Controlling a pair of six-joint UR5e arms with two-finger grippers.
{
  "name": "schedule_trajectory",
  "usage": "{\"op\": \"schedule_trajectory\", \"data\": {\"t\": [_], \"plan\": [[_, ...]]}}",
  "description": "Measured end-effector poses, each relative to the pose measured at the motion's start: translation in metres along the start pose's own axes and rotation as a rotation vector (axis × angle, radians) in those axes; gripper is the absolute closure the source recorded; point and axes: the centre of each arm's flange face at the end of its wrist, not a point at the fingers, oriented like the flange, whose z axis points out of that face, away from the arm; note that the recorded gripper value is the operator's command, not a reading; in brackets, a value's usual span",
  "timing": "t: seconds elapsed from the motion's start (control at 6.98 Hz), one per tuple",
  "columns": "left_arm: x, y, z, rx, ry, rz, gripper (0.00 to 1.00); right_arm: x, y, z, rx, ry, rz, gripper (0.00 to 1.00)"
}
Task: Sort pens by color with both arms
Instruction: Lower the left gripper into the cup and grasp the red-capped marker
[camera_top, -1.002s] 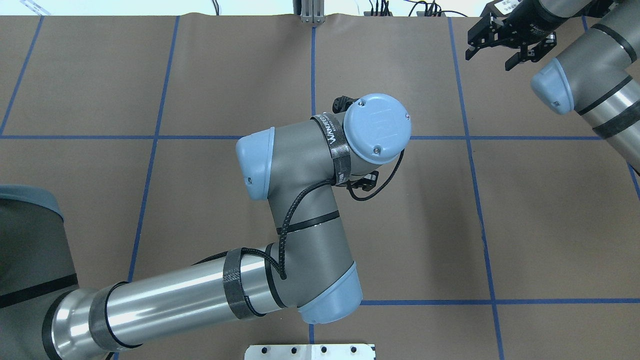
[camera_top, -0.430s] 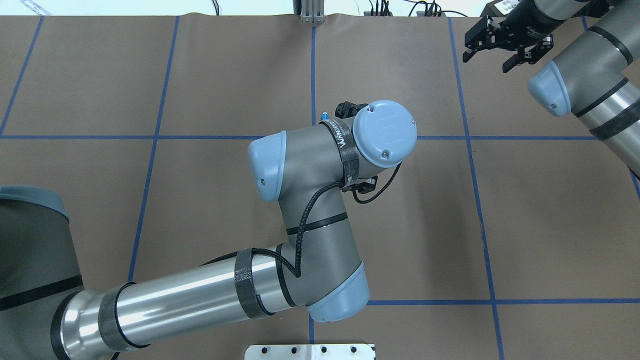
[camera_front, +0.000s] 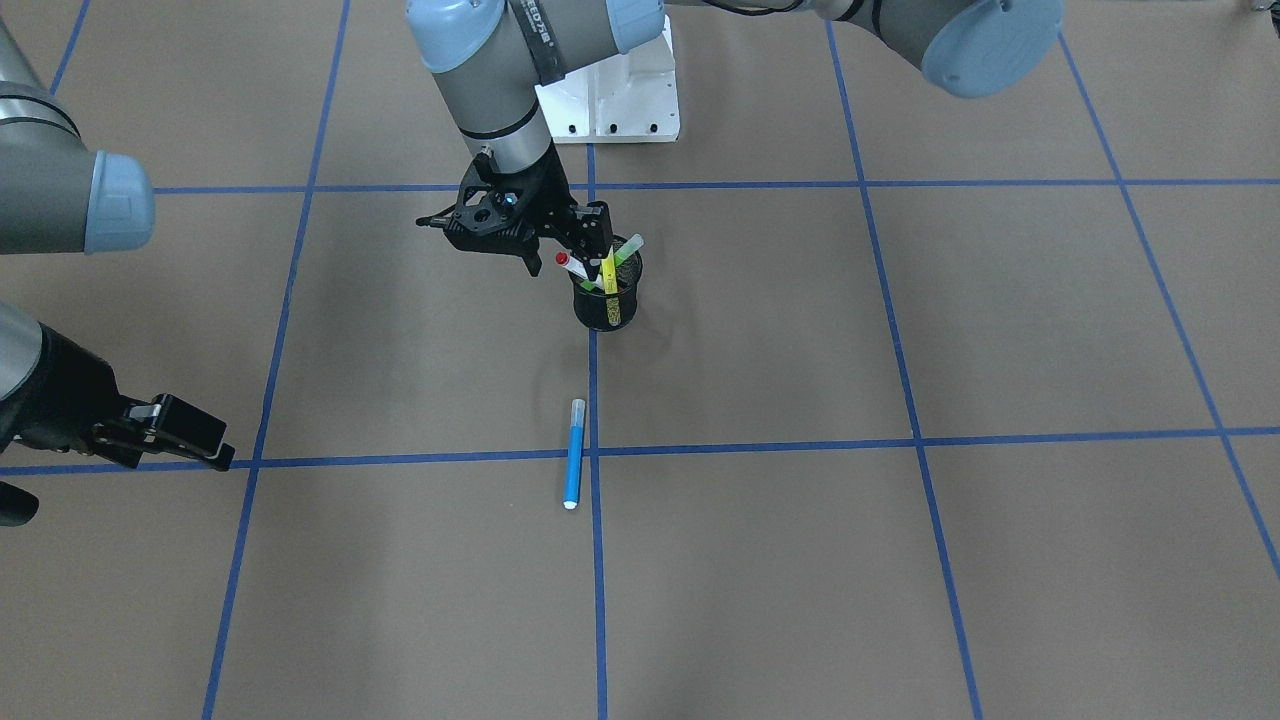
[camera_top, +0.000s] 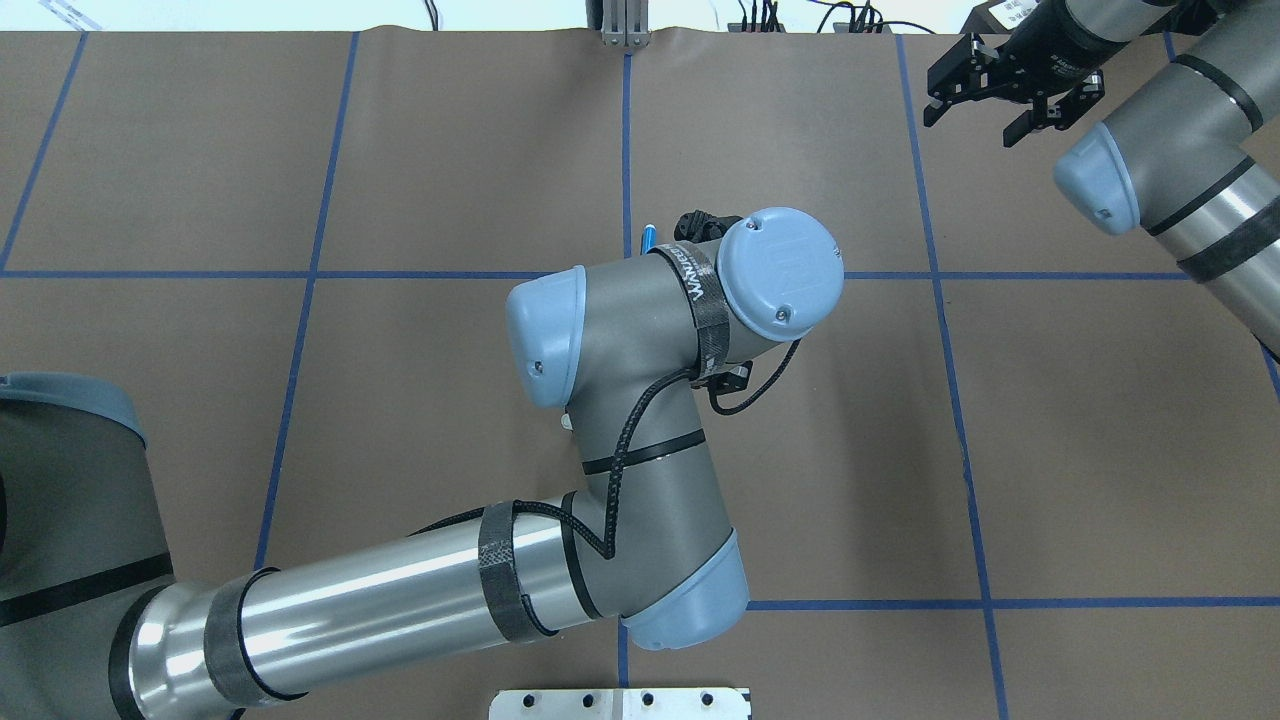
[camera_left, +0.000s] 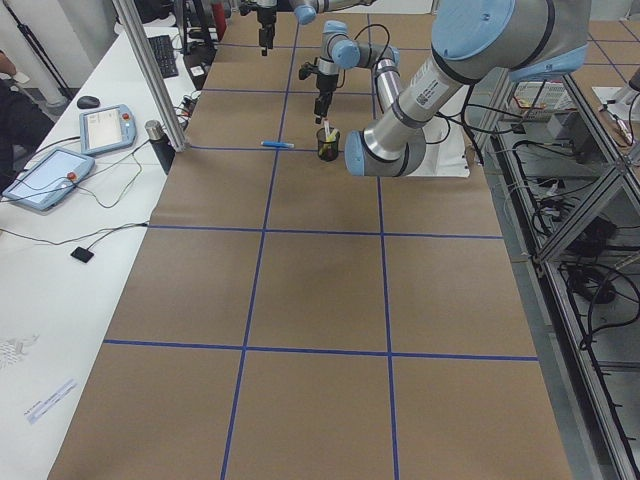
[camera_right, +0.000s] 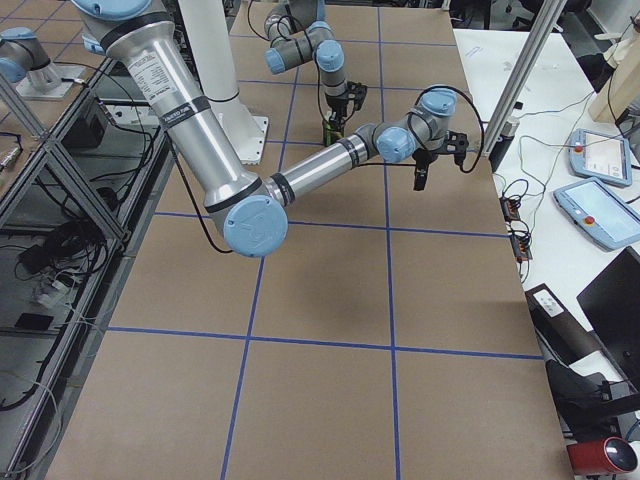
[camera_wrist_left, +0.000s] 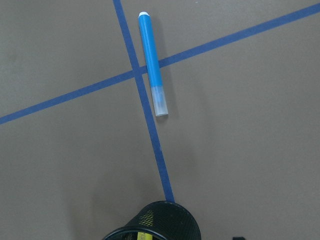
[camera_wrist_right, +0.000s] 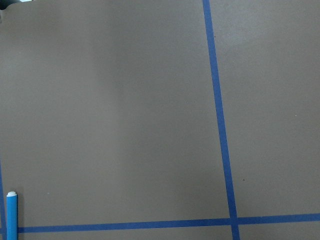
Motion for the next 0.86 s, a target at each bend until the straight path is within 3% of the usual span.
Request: {"op": "schedule_trajectory", "data": {"t": [0.29,0.86], "plan": [[0.006,0.007,0.004,-0.009,-0.027,0.023,0.33,0.0,0.0,0.0,-0.001,0.0,0.0,0.01],[0.015,0.014,0.014,-0.018,-0.047,0.04,0.53,0.0,0.0,0.003,-0.003,0.003,0.001,0.01]]}}
